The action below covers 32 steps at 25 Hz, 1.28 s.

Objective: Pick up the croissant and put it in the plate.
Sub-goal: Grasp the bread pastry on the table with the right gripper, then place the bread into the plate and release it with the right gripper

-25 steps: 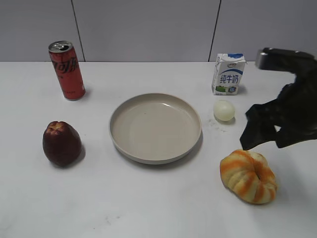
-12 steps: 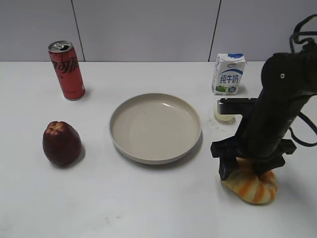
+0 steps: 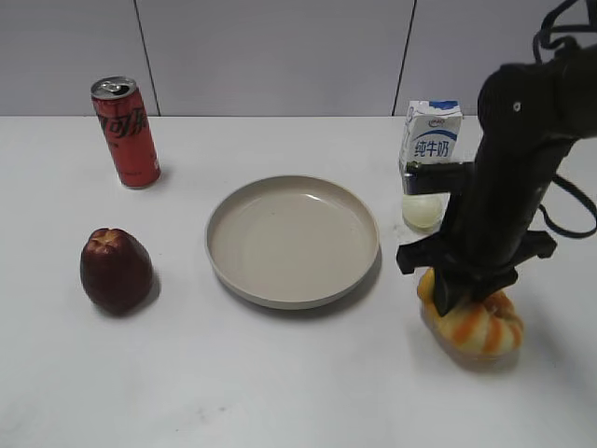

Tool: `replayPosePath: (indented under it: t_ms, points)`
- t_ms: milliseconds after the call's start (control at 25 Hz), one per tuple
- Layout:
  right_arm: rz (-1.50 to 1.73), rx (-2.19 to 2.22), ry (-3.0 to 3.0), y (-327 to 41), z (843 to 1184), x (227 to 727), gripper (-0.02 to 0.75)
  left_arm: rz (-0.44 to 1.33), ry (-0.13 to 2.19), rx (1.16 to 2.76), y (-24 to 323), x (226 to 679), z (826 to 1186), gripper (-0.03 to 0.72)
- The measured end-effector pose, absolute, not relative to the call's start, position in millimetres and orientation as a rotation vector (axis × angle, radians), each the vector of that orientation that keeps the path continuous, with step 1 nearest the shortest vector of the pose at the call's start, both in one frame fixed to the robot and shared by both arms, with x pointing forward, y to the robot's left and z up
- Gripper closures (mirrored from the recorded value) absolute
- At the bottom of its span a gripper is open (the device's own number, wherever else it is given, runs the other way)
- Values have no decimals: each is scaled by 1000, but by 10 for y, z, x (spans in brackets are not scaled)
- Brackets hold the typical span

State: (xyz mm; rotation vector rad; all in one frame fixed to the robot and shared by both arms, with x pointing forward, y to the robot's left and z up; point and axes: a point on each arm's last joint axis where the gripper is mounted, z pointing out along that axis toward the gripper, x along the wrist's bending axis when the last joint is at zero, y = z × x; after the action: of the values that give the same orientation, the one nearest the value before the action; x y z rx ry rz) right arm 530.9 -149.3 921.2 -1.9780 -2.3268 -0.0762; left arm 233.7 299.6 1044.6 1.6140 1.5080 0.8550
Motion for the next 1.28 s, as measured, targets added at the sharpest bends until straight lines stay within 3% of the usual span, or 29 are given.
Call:
replayPosePath:
  t_ms: [240, 440, 720, 960, 1000, 1160, 1280]
  points:
    - [-294, -1748, -2535, -1270, 9860, 5662, 552, 855, 1508, 1614, 2996, 2337, 10446, 454]
    - [-511, -1552, -2713, -795, 10188, 5998, 553, 855, 1508, 1614, 2996, 2337, 10446, 454]
    - [-456, -1371, -2733, -109, 9735, 6245, 553, 855, 1508, 1614, 2996, 2337, 10446, 454]
    - [-354, -1351, -2642, 26, 9259, 6278, 550, 855, 1508, 1614, 2996, 2337, 10446, 454]
    - [-341, -1344, -2635, 28, 9226, 6273, 512, 855, 1508, 1614, 2996, 2337, 10446, 454]
    - [-351, -1312, -2602, 57, 9216, 6247, 169, 855, 1508, 1614, 2996, 2337, 10446, 454]
    - [-349, -1300, -2597, 54, 9265, 6230, 132, 855, 1508, 1614, 2996, 2337, 10446, 454]
